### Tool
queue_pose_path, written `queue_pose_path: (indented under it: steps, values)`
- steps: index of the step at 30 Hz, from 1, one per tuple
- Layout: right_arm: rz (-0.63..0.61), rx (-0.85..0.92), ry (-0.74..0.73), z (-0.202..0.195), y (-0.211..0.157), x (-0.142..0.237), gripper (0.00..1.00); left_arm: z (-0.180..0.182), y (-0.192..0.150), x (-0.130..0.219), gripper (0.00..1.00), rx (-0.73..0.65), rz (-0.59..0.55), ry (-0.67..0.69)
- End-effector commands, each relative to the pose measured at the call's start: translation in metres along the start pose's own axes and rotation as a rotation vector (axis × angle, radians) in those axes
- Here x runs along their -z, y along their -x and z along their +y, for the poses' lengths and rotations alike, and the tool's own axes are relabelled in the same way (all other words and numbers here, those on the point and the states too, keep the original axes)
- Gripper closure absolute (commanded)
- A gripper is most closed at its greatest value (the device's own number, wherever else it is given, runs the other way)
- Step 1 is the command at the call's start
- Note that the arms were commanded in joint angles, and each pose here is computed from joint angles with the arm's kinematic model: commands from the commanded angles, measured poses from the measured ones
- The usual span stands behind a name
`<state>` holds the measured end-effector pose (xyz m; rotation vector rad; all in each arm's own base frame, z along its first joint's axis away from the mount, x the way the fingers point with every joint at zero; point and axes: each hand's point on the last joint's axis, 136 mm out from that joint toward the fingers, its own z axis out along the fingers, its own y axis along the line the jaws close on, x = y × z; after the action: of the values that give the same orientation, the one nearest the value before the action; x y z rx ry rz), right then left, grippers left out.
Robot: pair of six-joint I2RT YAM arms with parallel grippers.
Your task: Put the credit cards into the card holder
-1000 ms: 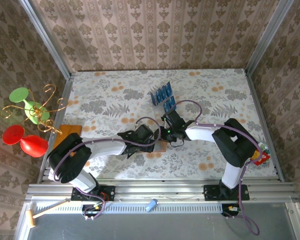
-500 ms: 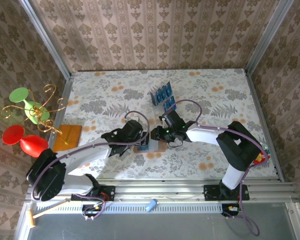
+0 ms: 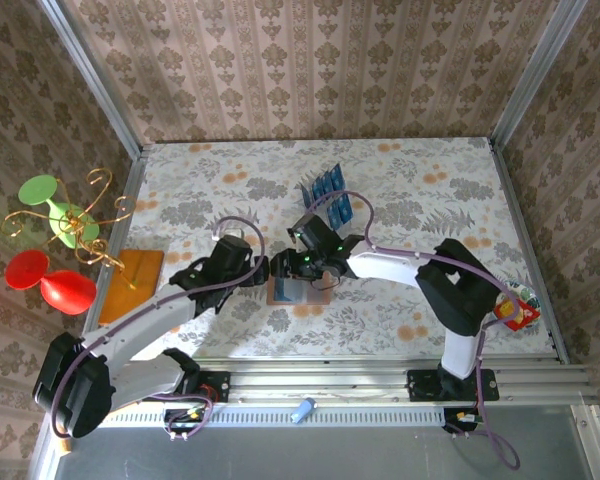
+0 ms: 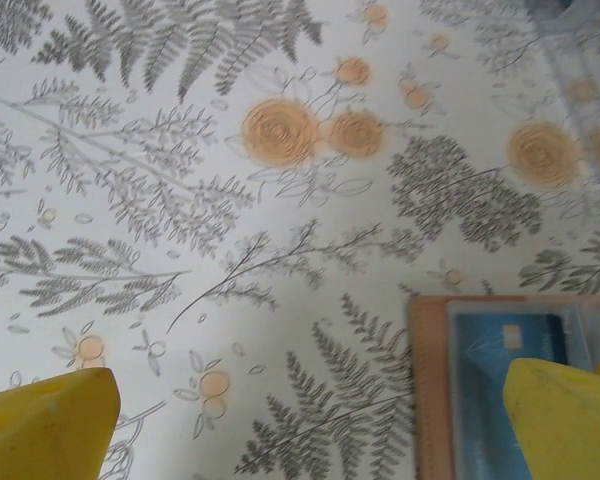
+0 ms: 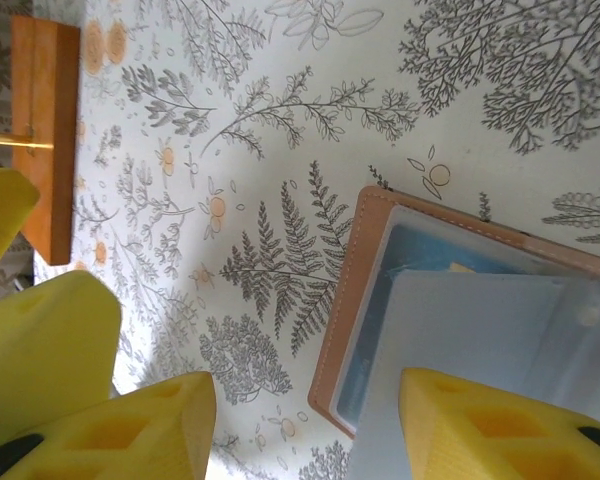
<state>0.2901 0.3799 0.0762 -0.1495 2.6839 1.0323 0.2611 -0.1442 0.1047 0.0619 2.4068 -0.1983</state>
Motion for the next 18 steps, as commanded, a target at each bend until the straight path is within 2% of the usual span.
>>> queue_pose_path:
  steps: [1, 12, 18]
  values:
    - [0.023, -0.021, -0.044, -0.008, -0.005, -0.017, 0.47, -0.007, -0.001, 0.006, 0.0, 0.002, -0.002, -0.056]
    - [0.04, -0.047, -0.048, -0.015, -0.007, -0.034, 0.47, -0.004, -0.003, 0.003, 0.0, 0.016, -0.001, -0.065]
    - [0.011, -0.002, -0.012, 0.009, 0.011, -0.008, 0.47, -0.004, -0.005, 0.0, 0.0, 0.014, 0.007, -0.064]
